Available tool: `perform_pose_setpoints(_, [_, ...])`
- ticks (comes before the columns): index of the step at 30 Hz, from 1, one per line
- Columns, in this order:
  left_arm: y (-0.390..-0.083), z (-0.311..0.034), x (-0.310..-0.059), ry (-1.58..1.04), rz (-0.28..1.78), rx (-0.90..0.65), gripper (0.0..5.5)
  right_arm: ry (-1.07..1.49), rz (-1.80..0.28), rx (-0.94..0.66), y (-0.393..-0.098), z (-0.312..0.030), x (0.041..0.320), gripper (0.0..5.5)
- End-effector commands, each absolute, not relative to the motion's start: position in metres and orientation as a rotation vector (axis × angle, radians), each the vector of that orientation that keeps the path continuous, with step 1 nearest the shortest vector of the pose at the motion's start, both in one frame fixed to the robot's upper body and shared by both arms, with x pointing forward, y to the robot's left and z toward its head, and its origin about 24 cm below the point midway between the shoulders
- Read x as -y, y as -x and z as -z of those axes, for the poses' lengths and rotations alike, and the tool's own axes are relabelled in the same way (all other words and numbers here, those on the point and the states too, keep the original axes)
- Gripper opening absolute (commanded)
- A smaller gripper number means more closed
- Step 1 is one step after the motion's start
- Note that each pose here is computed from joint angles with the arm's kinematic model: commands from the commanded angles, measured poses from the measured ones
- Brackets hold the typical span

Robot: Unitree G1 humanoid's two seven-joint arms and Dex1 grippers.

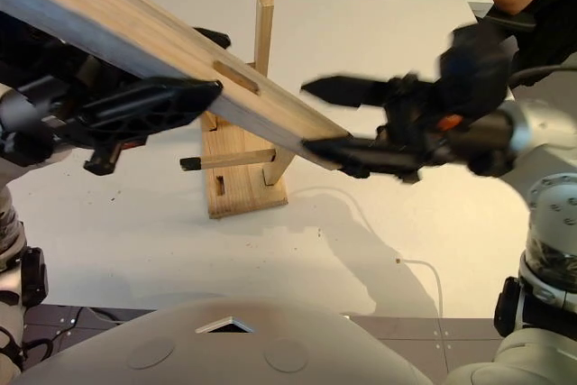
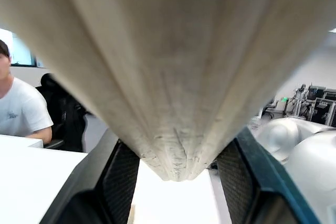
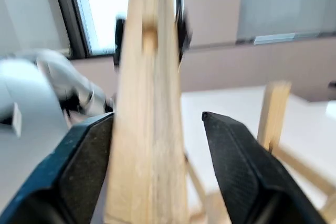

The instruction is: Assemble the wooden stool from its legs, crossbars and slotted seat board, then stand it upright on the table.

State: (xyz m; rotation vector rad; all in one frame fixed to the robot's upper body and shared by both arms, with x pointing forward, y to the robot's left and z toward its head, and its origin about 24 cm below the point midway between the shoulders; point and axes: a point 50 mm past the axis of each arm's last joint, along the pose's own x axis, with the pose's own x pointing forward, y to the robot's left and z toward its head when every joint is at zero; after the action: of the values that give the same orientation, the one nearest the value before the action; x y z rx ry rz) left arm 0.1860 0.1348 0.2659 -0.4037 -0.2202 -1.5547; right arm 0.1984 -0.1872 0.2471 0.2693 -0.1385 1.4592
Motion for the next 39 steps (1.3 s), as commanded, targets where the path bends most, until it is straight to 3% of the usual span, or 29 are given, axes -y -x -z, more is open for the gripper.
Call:
perform_pose_setpoints(1, [-0.183, -0.305, -0.158, 0.389, 1.493, 0.373, 2.04, -0.368, -1.328, 0.24, -0.206, -0.266, 0.206, 2.99])
perform_pose_setpoints(7, [-0.192, -0.333, -0.204, 0.091, 1.277, 0.379, 2.04, -0.373, -1.131, 0.252, -0.199, -0.259, 0.232, 2.99])
perform_pose_setpoints(11, [-0.202, -0.305, -0.244, -0.263, 1.206, 0.175, 2.04, -0.357, -0.99, 0.19, -0.192, -0.231, 0.247, 2.99])
perform_pose_setpoints(14, [-0.206, -0.288, -0.265, -0.309, 1.217, 0.057, 2.04, -0.337, -0.928, 0.143, -0.194, -0.215, 0.252, 2.99])
perform_pose_setpoints(19, [-0.184, -0.231, -0.262, -0.242, 1.336, -0.141, 2.04, -0.314, -0.997, 0.138, -0.205, -0.219, 0.245, 2.99])
perform_pose_setpoints(24, [-0.164, -0.186, -0.249, -0.229, 1.319, -0.193, 2.04, -0.303, -1.081, 0.134, -0.213, -0.226, 0.235, 2.99])
perform_pose_setpoints(39, [-0.165, -0.17, -0.224, -0.257, 1.26, -0.118, 2.04, -0.267, -1.098, 0.097, -0.216, -0.213, 0.231, 2.99])
